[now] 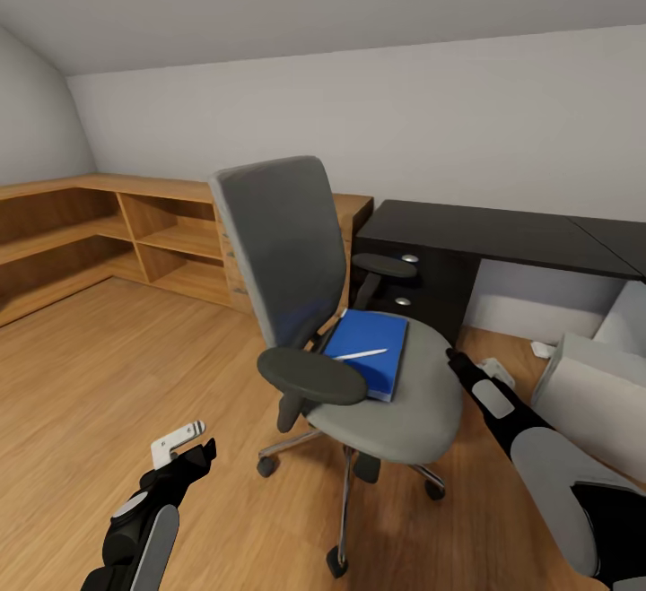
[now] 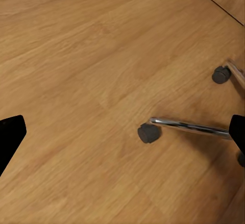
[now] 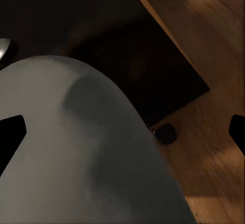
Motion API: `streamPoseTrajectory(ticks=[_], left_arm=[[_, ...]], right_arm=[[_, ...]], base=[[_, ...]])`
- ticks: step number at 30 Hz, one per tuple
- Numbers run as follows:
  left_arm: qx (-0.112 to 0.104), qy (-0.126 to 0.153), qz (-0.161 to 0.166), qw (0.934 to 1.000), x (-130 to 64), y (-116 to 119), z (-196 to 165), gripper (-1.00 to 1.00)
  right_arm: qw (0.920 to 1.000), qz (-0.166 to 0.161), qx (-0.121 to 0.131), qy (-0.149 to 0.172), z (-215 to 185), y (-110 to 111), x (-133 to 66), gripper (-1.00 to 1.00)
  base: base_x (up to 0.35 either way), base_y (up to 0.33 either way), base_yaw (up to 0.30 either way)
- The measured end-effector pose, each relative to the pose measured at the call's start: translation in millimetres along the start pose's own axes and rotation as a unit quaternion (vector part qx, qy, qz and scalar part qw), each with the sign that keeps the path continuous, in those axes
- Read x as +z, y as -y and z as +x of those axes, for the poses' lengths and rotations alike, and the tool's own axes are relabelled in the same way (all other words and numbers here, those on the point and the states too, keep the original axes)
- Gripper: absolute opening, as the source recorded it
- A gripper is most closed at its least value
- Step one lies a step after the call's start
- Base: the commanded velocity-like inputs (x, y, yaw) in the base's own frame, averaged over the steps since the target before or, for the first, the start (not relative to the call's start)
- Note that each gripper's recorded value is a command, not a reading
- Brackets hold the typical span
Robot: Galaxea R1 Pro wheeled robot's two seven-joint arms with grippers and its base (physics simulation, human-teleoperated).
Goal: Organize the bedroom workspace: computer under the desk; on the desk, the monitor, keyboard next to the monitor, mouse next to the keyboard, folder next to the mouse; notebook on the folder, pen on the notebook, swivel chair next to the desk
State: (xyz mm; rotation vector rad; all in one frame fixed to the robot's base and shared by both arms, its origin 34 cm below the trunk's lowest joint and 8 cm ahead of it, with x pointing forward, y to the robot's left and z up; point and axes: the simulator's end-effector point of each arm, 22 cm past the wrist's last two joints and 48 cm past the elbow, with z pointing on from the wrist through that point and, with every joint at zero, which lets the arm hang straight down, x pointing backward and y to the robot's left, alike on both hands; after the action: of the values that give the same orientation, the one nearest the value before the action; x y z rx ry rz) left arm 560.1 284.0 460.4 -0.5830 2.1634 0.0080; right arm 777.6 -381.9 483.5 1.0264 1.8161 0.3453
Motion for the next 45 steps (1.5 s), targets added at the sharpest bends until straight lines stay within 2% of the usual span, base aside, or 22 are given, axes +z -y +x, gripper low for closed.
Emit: streamPoseTrajectory(ticks=[11, 29, 30, 33, 35, 37, 45], left_arm=[[0.000, 0.000, 0.000, 1.0000, -0.1, 0.1, 0.0, 1.00], [0.000, 0.000, 0.000, 1.0000, 0.2, -0.9, -0.3, 1.00], [0.000, 0.000, 0.000, 1.0000, 0.2, -0.8, -0.2, 1.00], [0.000, 0.000, 0.000, 1.0000, 0.1, -0.9, -0.2, 1.00], [-0.001, 0.000, -0.001, 1.0000, 0.2, -1.8, -0.4, 1.00], [-0.001, 0.000, -0.001, 1.0000, 0.2, -1.7, -0.4, 1.00], [-0.001, 0.000, 0.000, 1.0000, 0.1, -1.3, -0.3, 1.00]], right_arm=[[1.0000, 0.006, 0.000, 0.005, -11.1, 9.5, 0.4, 1.00], [1.0000, 0.006, 0.004, 0.003, -9.4, 8.9, 0.5, 1.00], [1.0000, 0.006, 0.004, 0.001, -8.3, 9.0, 0.5, 1.00], [0.9994, 0.002, 0.003, -0.034, 3.4, 5.7, -0.3, 1.00], [0.9977, -0.006, 0.019, -0.065, 11.9, -0.7, -2.0, 1.00], [0.9971, -0.008, 0.028, -0.070, 16.0, -2.4, -2.2, 1.00], [0.9973, -0.007, 0.025, -0.069, 14.0, -2.2, -2.2, 1.00]], base=[[0.134, 0.000, 0.000], [0.017, 0.000, 0.000], [0.000, 0.000, 0.000], [0.000, 0.000, 0.000], [0.000, 0.000, 0.000], [0.000, 0.000, 0.022], [0.000, 0.000, 0.161]])
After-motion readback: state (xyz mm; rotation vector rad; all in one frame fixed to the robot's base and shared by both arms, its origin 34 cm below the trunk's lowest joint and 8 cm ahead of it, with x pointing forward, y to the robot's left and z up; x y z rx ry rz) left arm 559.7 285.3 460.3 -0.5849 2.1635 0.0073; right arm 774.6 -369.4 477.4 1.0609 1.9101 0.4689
